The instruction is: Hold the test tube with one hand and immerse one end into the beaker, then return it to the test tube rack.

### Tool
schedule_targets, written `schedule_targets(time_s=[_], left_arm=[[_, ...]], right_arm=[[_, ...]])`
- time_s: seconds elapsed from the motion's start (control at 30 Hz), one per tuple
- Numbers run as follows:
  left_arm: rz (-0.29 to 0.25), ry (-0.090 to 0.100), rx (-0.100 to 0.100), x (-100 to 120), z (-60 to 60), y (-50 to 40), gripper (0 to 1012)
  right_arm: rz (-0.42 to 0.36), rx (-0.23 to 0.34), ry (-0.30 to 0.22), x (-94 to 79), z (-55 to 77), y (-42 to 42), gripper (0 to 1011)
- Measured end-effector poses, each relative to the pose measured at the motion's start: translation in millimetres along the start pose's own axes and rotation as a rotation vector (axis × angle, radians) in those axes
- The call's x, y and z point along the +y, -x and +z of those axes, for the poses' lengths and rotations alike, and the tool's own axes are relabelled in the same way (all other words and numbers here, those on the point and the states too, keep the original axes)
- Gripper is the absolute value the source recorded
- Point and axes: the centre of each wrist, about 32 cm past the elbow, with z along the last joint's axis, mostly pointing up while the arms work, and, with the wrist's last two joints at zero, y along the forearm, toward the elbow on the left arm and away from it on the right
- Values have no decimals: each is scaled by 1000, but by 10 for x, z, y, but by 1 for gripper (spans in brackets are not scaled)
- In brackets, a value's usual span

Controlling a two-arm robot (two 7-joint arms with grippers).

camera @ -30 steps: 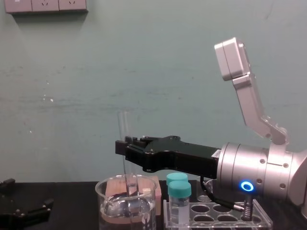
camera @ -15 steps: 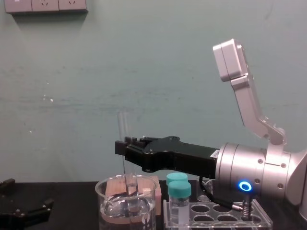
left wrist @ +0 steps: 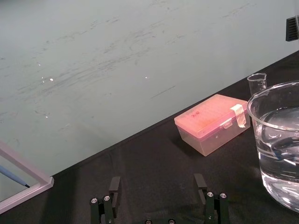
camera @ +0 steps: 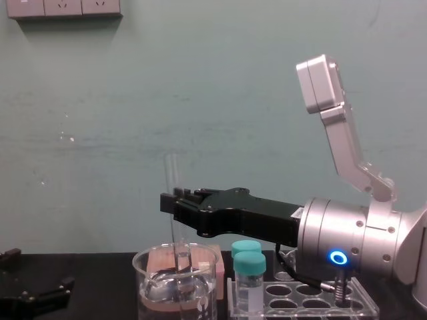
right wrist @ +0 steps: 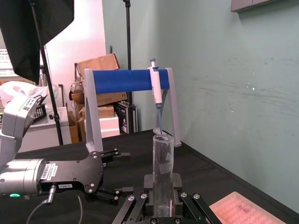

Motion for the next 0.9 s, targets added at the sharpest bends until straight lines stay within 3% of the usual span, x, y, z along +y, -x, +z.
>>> schedule_targets(time_s=[0.9], left_arm=[[0, 0, 0, 0, 0, 0, 1000]], right_arm=[[6, -1, 0, 4, 3, 3, 225]])
